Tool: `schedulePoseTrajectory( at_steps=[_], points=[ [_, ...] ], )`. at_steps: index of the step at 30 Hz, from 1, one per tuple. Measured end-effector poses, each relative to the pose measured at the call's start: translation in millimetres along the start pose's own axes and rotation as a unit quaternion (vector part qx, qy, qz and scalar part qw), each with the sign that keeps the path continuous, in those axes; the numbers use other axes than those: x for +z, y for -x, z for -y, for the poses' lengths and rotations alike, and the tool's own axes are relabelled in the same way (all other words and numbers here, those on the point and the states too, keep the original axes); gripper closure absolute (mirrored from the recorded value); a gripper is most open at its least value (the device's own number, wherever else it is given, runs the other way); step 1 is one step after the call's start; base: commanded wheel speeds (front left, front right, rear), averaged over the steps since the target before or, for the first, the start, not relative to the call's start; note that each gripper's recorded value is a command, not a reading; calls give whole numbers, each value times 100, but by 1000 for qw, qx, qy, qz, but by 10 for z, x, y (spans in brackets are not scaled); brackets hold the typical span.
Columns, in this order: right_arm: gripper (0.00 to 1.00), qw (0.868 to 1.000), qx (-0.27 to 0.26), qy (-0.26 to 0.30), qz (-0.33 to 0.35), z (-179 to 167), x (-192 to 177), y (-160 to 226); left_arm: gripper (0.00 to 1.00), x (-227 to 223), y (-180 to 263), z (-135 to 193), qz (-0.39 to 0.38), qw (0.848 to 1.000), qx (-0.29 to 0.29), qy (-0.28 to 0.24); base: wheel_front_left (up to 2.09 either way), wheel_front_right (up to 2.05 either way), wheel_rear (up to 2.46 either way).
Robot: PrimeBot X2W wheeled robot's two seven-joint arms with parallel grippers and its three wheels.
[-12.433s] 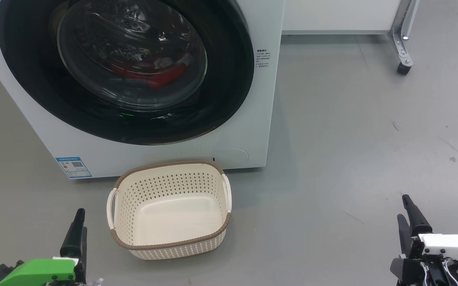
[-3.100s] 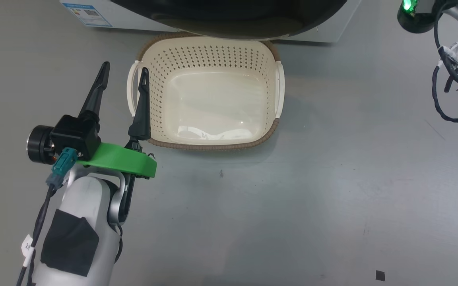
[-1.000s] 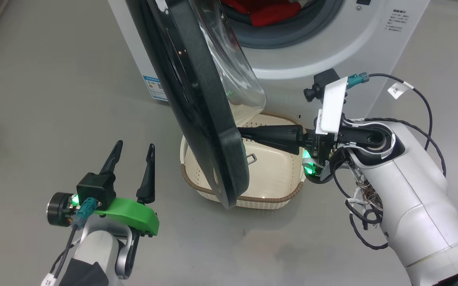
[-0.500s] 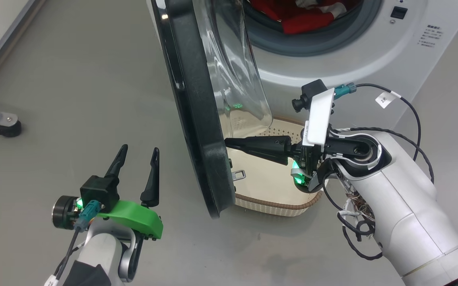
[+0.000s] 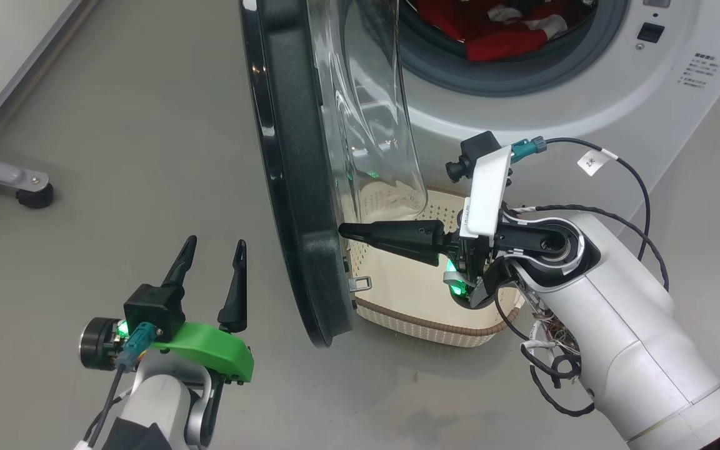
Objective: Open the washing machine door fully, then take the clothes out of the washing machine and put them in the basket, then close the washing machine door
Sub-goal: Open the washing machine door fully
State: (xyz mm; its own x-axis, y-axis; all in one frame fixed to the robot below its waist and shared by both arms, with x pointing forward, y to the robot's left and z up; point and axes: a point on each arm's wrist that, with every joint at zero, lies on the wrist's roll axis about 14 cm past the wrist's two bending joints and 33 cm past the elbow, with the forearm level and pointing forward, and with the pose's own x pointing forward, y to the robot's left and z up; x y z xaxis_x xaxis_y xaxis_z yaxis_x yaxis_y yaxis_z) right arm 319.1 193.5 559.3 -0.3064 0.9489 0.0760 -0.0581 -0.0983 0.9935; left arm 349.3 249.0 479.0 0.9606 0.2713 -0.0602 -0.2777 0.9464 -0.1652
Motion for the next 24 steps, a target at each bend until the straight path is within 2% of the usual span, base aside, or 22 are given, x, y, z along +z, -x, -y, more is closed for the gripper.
schedulePoseTrajectory(
  at_steps=[9, 16, 17, 18, 19, 24],
  points=[
    [100, 998, 11, -17, 54, 11, 133, 91, 0, 3, -15, -2, 1, 1000, 2, 1, 0, 0, 0],
    [100, 987, 31, -33, 155, -2, 377, 358, 0, -19, -23, 3, -1, 1000, 4, 5, 0, 0, 0],
    [69, 984, 32, -31, 173, -10, 419, 409, 0, -28, -23, 12, -2, 1000, 3, 5, 0, 0, 0],
    [19, 981, 30, -24, 192, -12, 465, 470, 0, -29, -27, 26, -2, 1000, 1, 5, 0, 0, 0],
    [0, 972, 29, -19, 234, -14, 561, 610, 0, -25, -35, 47, -1, 1000, -2, 6, 0, 0, 0],
    [0, 951, 0, -11, 310, 142, 635, 923, 0, -19, -49, 74, 0, 1000, -5, 8, 0, 0, 0]
  ],
)
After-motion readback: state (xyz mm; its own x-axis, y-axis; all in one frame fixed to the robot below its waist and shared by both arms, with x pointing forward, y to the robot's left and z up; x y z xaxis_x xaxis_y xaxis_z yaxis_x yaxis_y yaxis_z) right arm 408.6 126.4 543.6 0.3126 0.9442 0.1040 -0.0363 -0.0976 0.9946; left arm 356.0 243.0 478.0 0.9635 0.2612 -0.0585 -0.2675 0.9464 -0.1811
